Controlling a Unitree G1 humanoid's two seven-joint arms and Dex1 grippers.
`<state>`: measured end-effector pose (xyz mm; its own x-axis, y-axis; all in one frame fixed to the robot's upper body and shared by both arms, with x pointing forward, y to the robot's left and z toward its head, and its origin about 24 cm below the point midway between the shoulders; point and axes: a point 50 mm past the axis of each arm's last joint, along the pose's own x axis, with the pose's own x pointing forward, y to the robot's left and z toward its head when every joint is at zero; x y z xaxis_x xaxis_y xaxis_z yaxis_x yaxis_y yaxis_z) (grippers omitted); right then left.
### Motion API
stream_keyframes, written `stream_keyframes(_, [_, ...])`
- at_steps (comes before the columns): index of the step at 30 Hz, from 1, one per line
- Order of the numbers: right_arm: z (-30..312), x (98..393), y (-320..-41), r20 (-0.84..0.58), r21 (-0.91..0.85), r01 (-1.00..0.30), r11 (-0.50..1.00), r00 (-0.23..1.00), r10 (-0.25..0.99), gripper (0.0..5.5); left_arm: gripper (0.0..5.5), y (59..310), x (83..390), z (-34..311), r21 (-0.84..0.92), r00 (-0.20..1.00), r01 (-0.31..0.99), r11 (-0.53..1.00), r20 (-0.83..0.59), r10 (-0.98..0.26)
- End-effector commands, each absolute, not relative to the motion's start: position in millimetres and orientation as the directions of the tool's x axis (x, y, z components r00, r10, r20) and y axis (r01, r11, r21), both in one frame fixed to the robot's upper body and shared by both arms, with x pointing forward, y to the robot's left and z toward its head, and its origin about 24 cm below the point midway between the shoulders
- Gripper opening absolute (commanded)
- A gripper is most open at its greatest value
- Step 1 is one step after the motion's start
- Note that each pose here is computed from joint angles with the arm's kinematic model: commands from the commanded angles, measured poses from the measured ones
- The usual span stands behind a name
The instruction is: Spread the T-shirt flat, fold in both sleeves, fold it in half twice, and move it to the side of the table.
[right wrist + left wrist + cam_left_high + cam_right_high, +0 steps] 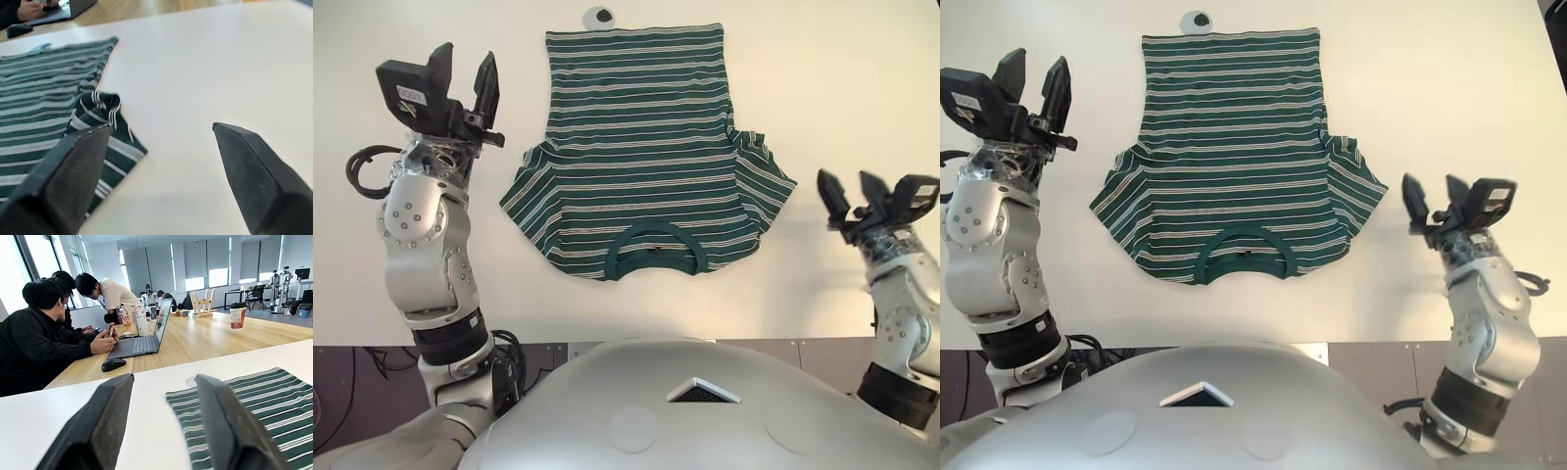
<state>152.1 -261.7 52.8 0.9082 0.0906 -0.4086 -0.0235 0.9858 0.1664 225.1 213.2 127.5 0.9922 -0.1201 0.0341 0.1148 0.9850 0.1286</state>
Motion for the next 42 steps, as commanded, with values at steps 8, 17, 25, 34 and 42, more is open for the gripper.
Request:
stream_keyframes(8, [27.6,164.5,-246.4,-0.527,0.362,0.038,0.931,0.833,0.17,3.67,2.33,212.4,228.3,123.7,0.115,0.992,0.126,0.985,-0.017,-0.125])
stream_keyframes(17, [14.2,162.0,-231.8,-0.608,0.292,-0.009,0.956,0.77,0.193,2.19,2.33,219.0,227.4,119.9,0.125,0.993,0.116,0.985,-0.04,-0.112])
stream_keyframes(25, [12.6,167.1,-228.9,-0.585,0.313,0.022,0.949,0.792,0.175,0.82,2.33,230.5,221.6,107.8,0.098,0.995,0.064,0.993,-0.083,-0.056])
stream_keyframes(34, [31.1,172.6,-215.7,-0.419,0.256,-0.067,0.964,0.892,0.173,0.03,2.33,241.1,173.5,91.3,-0.219,0.988,-0.021,0.976,-0.151,-0.013])
stream_keyframes(42, [65.5,179.6,-176.2,-0.248,0.055,-0.292,0.955,0.922,0.296,0.03,2.33,243.4,171.9,79.7,-0.156,0.97,0.001,0.988,-0.239,-0.039])
